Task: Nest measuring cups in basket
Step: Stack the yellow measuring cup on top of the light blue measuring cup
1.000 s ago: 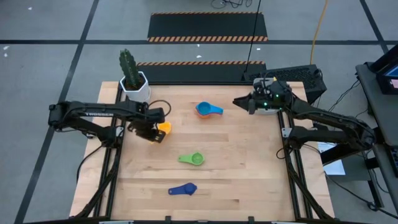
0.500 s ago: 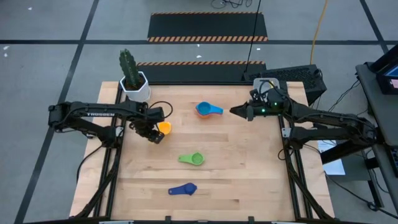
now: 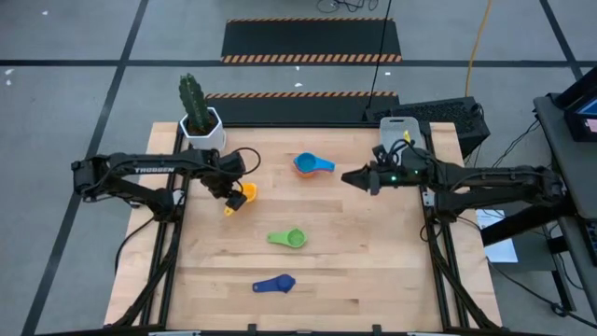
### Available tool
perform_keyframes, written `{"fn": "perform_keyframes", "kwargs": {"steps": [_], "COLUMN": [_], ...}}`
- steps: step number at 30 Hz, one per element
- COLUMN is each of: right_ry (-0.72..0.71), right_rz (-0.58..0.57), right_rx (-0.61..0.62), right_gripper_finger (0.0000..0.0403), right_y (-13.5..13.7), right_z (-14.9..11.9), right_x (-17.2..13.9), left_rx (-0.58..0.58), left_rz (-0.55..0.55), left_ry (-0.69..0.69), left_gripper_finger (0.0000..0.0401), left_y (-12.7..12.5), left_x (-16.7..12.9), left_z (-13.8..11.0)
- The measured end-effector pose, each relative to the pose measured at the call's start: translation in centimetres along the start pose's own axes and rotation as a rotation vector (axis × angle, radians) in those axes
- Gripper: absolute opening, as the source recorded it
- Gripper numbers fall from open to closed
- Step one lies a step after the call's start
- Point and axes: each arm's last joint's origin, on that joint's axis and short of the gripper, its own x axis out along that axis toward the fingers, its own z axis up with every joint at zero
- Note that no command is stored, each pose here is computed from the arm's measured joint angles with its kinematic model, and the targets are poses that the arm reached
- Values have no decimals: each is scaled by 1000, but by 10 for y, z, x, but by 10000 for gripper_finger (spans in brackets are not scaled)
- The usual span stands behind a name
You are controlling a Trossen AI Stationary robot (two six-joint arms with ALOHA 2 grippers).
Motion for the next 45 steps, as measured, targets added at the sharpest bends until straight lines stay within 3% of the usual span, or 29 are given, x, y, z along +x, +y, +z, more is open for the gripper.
{"fn": "perform_keyframes", "kwargs": {"steps": [20, 34, 45], "right_ry": [-42, -38, -32], "right_rz": [-31, -30, -27], "right_rx": [8, -32, -67], "right_gripper_finger": [173, 173, 173], "right_y": [7, 7, 7], "right_z": [-9, -9, -10], "right_x": [1, 1, 1], "left_rx": [64, 80, 116], "left_rz": [-55, -93, -105], "left_ry": [-55, -69, -80], "left_gripper_finger": [258, 257, 169], "left_y": [14, 7, 2], "left_x": [37, 45, 46], "left_z": [-12, -18, -20]}}
